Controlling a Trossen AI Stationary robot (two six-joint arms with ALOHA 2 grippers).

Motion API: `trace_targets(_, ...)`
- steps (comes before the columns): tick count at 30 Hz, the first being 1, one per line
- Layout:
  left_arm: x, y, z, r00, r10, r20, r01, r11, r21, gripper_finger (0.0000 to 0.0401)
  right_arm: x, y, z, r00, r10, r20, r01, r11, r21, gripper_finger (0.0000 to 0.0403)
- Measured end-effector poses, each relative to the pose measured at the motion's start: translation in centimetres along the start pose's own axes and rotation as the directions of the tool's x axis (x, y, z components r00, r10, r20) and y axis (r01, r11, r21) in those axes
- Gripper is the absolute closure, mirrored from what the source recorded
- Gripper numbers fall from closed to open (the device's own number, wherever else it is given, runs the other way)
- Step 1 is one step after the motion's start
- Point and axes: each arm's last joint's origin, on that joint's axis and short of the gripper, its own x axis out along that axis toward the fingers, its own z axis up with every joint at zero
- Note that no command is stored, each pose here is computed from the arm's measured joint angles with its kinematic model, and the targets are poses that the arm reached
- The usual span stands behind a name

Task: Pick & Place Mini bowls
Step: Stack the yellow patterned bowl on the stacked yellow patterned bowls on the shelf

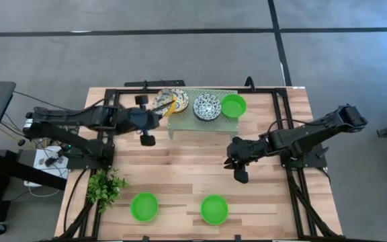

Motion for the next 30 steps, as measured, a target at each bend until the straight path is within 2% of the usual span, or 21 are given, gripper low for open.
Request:
trace_targets(3,1.5,0.9,0.1,1.000,-0.004,-0.004,0.004,0.999,0.054,0.0392,0.1,0.0,-0.1,1.000,-0.003,-0.006,0.003,0.999,-0.034,0.0320)
trace_targets(7,3.4,1.6,-0.2,0.998,0.016,-0.056,-0.003,0.975,0.220,0.0392,0.3,0.0,-0.1,1.000,-0.007,-0.014,0.006,0.999,-0.051,0.0320)
trace_targets(12,5.3,1.5,-0.3,0.995,-0.029,-0.096,0.068,0.899,0.432,0.0392,0.5,0.1,-0.2,1.000,-0.005,-0.017,0.004,0.999,-0.054,0.0320)
trace_targets(15,6.1,1.5,-0.4,0.992,-0.026,-0.123,0.085,0.857,0.508,0.0391,0.5,0.1,-0.2,1.000,-0.003,-0.017,0.002,0.998,-0.057,0.0320)
trace_targets(18,6.5,1.3,-0.5,0.990,-0.030,-0.139,0.103,0.824,0.558,0.0391,0.5,0.1,-0.2,1.000,-0.002,-0.015,0.001,0.998,-0.057,0.0320)
trace_targets(22,6.7,1.7,-0.7,0.989,-0.024,-0.147,0.107,0.803,0.586,0.0391,0.5,0.1,-0.2,1.000,-0.002,-0.015,0.002,0.998,-0.057,0.0320)
trace_targets(30,7.4,3.5,-2.0,0.978,0.014,-0.207,0.105,0.828,0.551,0.0391,0.5,0.1,-0.1,1.000,-0.001,-0.010,0.000,0.998,-0.057,0.0320)
